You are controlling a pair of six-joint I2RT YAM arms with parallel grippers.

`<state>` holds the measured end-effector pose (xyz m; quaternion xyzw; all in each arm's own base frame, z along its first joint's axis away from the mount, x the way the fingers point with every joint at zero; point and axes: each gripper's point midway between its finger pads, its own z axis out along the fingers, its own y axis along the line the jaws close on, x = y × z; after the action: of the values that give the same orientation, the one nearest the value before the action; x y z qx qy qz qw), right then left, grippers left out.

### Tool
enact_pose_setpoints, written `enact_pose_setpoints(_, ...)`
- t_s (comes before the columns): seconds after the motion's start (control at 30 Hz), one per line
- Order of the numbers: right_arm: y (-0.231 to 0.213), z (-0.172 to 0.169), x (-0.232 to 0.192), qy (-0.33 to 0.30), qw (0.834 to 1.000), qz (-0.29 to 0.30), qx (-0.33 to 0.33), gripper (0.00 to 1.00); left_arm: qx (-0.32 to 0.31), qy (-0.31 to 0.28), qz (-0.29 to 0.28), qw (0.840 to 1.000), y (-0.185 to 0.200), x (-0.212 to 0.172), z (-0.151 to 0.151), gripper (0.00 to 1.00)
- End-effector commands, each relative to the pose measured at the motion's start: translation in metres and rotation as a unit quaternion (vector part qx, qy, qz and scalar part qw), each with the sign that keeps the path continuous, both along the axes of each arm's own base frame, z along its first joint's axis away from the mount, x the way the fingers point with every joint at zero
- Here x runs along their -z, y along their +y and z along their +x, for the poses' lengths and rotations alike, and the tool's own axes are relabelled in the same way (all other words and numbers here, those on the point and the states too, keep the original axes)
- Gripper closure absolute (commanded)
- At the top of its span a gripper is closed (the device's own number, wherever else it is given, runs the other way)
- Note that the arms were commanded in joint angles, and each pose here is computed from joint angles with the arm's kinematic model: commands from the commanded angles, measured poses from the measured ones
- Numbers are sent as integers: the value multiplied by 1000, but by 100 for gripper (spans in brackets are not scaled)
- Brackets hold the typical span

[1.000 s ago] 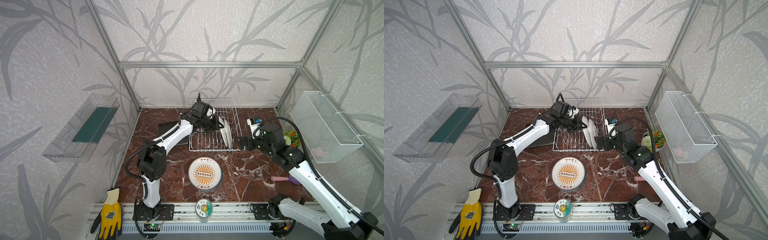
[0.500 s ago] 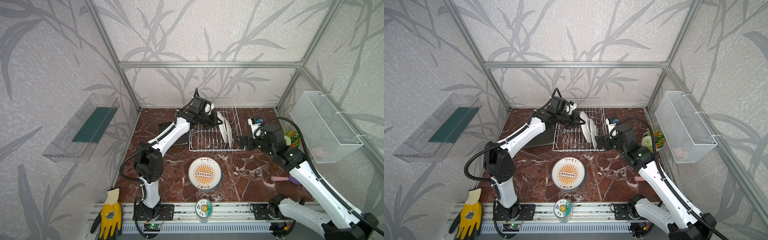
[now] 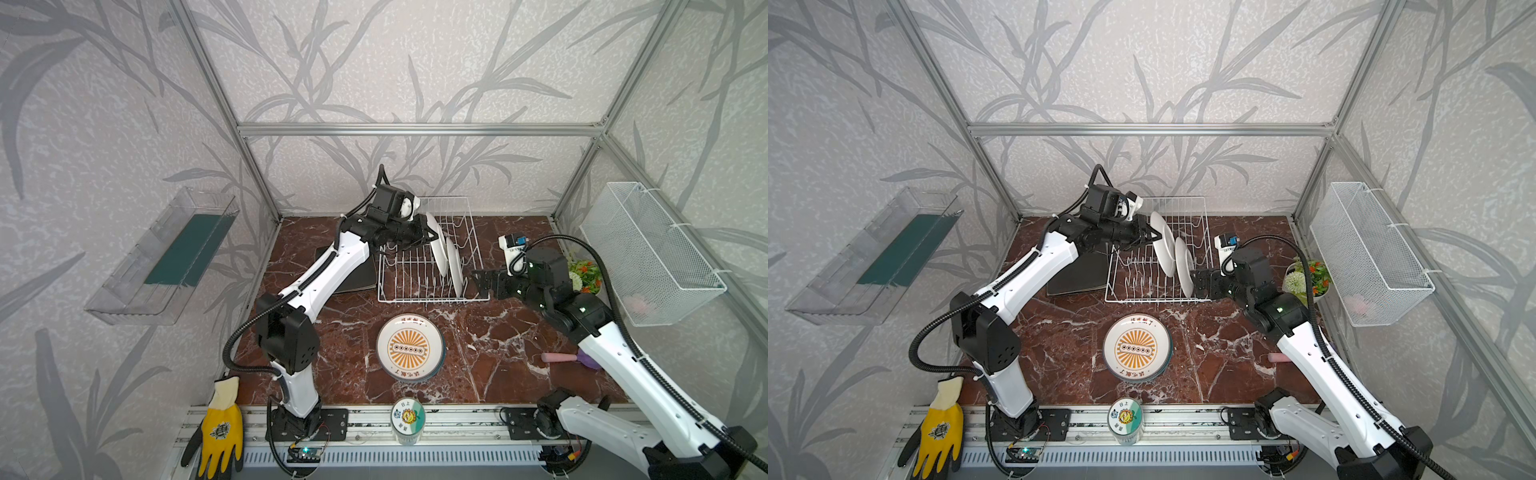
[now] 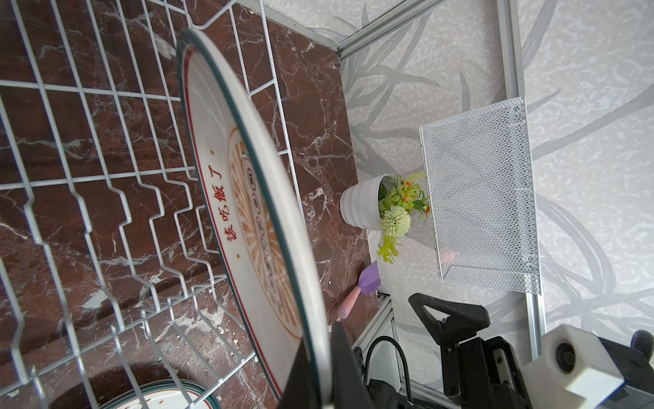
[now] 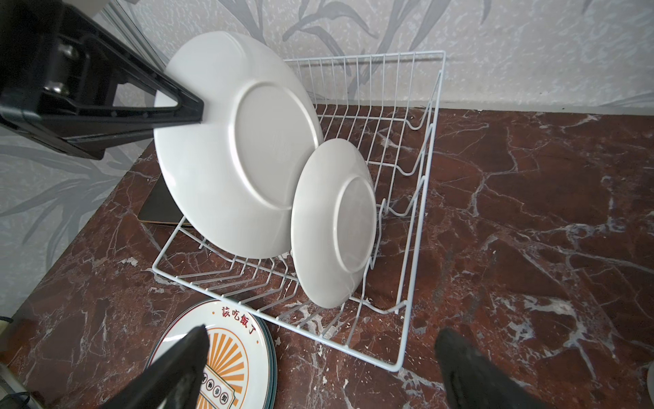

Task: Unload the plates from the dish rack
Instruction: 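Lift the patterned plate up out of the rack with the left gripper, then tilt the patterned plate upright above the rack while the right gripper reaches toward it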

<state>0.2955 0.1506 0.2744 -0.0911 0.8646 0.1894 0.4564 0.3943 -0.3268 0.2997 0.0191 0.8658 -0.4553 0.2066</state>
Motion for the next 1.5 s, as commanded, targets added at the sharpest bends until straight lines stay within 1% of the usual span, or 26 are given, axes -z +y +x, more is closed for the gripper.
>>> enact_pose_setpoints(0.0, -3, 0, -13, -21, 1000, 14, 7, 1, 5, -69, -28, 997, 4, -53, -5, 100)
enact_pose_setpoints(0.1, -3, 0, -14, -22, 1000, 14, 7, 1, 12, -105, -47, 993, 4, -72, -7, 100)
enact_pose_setpoints(0.17, -3, 0, -15, -20, 1000, 13, 8, 1, 17, -130, -50, 990, 7, -84, -9, 100)
enact_pose_setpoints(0.27, -5, 3, -15, -16, 1000, 11, 16, 1, 27, -171, -19, 985, 14, -94, -13, 100)
enact_pose_setpoints(0.33, -10, 4, -15, -8, 999, 6, 32, 1, 28, -196, 16, 980, 22, -94, -15, 100)
enact_pose_setpoints(0.4, -12, 5, -17, -4, 999, 1, 35, 1, 38, -229, 59, 971, 31, -94, -17, 100)
enact_pose_setpoints(0.47, -14, 5, -22, -7, 999, -4, 33, 1, 47, -263, 120, 956, 46, -93, -20, 100)
enact_pose_setpoints(0.57, -15, 6, -29, -14, 999, -9, 31, 1, 64, -304, 189, 931, 64, -91, -26, 100)
enact_pose_setpoints(0.67, -15, 8, -33, -19, 999, -8, 28, 1, 76, -327, 217, 917, 73, -94, -34, 100)
enact_pose_setpoints(0.8, -10, 12, -34, -18, 1000, 6, 25, 1, 75, -360, 215, 905, 76, -102, -40, 100)
enact_pose_setpoints(0.83, -7, 13, -36, -18, 1000, 13, 21, 1, 76, -375, 215, 899, 76, -104, -42, 100)
enact_pose_setpoints(0.9, -2, 14, -37, -14, 999, 25, 15, 1, 62, -406, 231, 882, 79, -107, -40, 100)
enact_pose_setpoints(0.97, -2, 17, -40, -10, 999, 29, 21, 1, 51, -444, 254, 858, 86, -111, -41, 100)
enact_pose_setpoints(1.0, -5, 18, -43, -8, 999, 27, 30, 1, 62, -461, 261, 846, 86, -110, -45, 100)
enact_pose_setpoints(1.07, -10, 19, -47, 2, 999, 23, 42, 1, 99, -501, 281, 812, 84, -105, -58, 100)
enact_pose_setpoints(1.13, -7, 19, -55, 7, 999, 39, 36, 1, 126, -535, 304, 778, 82, -99, -69, 100)
enact_pose_setpoints(1.23, 7, 20, -69, 9, 997, 72, 11, 1, 154, -568, 335, 736, 81, -89, -80, 100)
enact_pose_setpoints(1.27, 11, 20, -72, 12, 997, 82, 3, 0, 165, -576, 343, 724, 80, -85, -83, 100)
enact_pose_setpoints(1.3, 16, 20, -74, 17, 995, 94, -5, 0, 179, -585, 354, 708, 78, -79, -86, 100)
enact_pose_setpoints(1.33, 21, 21, -77, 25, 994, 106, -13, 1, 190, -593, 369, 690, 77, -74, -88, 100)
enact_pose_setpoints(1.43, 38, 21, -84, 44, 989, 138, -42, 4, 205, -603, 422, 646, 75, -60, -85, 100)
enact_pose_setpoints(1.47, 43, 21, -86, 48, 987, 146, -54, 6, 212, -605, 434, 633, 74, -56, -84, 100)
